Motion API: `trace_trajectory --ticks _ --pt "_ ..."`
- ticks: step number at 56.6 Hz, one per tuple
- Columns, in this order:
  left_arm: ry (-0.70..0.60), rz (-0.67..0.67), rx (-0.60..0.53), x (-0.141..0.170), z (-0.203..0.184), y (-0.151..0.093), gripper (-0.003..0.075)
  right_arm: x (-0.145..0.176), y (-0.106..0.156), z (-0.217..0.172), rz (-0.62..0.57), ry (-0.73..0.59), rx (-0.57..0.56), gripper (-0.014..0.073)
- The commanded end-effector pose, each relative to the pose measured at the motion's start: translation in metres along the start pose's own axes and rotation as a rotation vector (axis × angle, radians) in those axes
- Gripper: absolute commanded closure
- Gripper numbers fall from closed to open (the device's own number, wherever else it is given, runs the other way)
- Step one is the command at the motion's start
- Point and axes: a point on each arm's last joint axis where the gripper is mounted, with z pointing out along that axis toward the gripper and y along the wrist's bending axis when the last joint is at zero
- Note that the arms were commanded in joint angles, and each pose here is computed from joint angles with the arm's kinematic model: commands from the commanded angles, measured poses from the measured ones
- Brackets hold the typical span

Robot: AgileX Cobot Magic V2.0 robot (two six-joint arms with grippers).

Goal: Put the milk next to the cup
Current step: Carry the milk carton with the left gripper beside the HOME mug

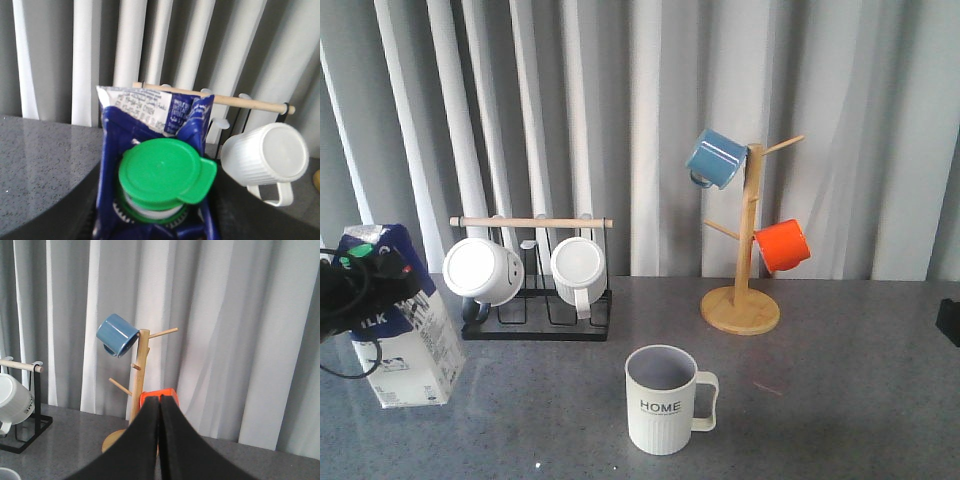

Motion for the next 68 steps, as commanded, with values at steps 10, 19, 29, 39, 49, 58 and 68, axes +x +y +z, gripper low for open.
trace_trajectory --ticks 10,19,29,39,49,58,68 --pt "-0.114 0.073 0.098 -0.036 -0.021 -0.057 0.0726 -0.019 -0.001 -0.003 -0.016 -0.109 0.003 0.0603" --pt "-0.163 -0.043 0.005 -0.031 -0.028 -0.079 0.0726 -0.019 -0.001 -0.003 -0.016 -0.109 0.003 0.0603" --pt "-0.157 -0.064 -0.082 -0.011 -0.029 -0.105 0.0726 -0.019 -0.001 -0.003 -0.016 -0.109 0.003 0.0603" --pt "-0.094 0.005 -0.013 0.014 -0.014 -0.142 0.0726 -0.019 -0.001 -0.003 -0.016 -0.11 0.003 0.0603" --pt "-0.067 0.08 0.036 0.028 -0.003 -0.173 0.0726 -0.019 -0.001 -0.003 -0.016 -0.11 0.003 0.0603" --pt "-0.058 0.08 0.061 0.034 0.001 -0.189 0.0726 -0.019 -0.001 -0.003 -0.016 -0.11 0.003 0.0603" --pt "-0.032 0.078 0.052 0.045 0.008 -0.191 0.0726 -0.019 -0.001 -0.003 -0.016 -0.11 0.003 0.0603"
